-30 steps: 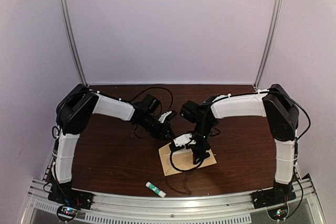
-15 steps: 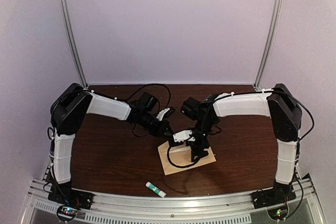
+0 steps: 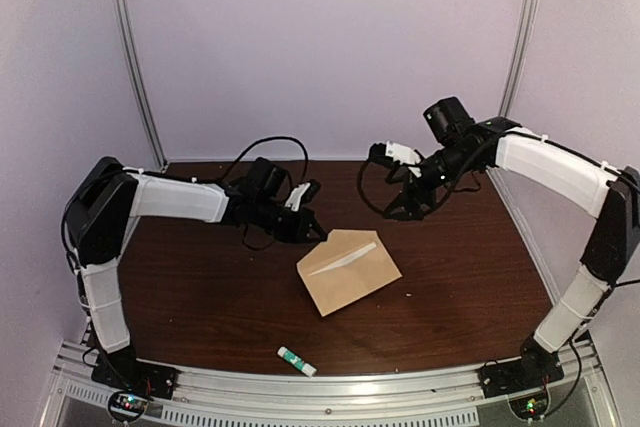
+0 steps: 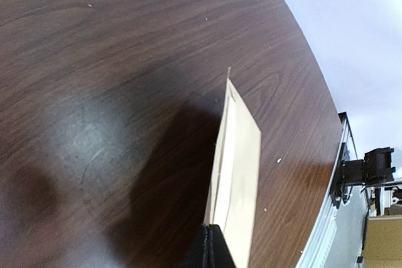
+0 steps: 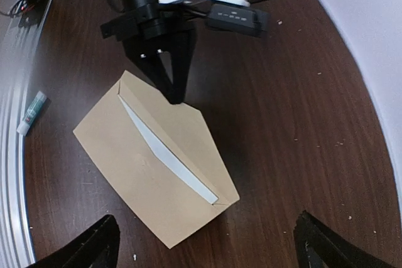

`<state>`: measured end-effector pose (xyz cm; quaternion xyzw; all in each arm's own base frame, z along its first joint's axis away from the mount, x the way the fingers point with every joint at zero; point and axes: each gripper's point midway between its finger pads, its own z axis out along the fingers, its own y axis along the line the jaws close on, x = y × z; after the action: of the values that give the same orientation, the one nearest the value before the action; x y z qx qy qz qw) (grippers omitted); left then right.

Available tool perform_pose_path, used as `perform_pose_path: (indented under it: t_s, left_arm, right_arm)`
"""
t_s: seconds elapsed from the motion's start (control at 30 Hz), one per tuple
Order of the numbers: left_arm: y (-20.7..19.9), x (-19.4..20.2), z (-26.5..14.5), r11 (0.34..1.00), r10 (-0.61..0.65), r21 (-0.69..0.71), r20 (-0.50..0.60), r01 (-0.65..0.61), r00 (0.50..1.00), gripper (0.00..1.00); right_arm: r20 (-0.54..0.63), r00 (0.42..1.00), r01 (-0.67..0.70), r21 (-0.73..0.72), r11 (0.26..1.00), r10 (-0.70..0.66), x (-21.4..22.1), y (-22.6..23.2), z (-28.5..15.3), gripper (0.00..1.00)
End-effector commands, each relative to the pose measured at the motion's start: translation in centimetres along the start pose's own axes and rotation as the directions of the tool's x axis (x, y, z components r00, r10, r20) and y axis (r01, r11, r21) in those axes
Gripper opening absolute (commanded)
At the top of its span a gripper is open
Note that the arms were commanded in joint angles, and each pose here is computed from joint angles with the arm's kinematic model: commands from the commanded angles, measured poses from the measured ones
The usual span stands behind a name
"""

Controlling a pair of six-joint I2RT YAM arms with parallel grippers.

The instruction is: Place the letter into the envelope and seal it

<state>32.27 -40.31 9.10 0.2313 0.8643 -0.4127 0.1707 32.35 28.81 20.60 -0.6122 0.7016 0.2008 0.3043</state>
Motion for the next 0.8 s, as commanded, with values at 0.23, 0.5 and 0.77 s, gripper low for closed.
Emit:
perform_pose_path:
  t_s: [0.23, 0.5, 0.77]
  left_arm:
    - [1.1, 2.6, -5.2, 0.962, -0.047, -0.27, -0.03, 0.037, 0.998, 0.49]
    - [4.3, -2.1, -5.5, 0.873, 0.166, -0.435, -0.157, -0.219, 0.974, 0.59]
    - [4.8, -4.3, -0.3, 0.922, 0.21, -0.283, -0.21, -0.265, 0.955, 0.56]
  right_arm:
    - [0.192, 0.957, -0.237, 0.094, 0.967, 0.216, 2.9, -0.4, -6.5, 0.99]
    - [0.235, 0.936, -0.282, 0.06, 0.958, 0.261, 5.4, 0.8, -5.4, 1.0]
    - [0.233, 0.932, -0.295, 0.04, 0.955, 0.278, 6.3, 0.8, -4.8, 1.0]
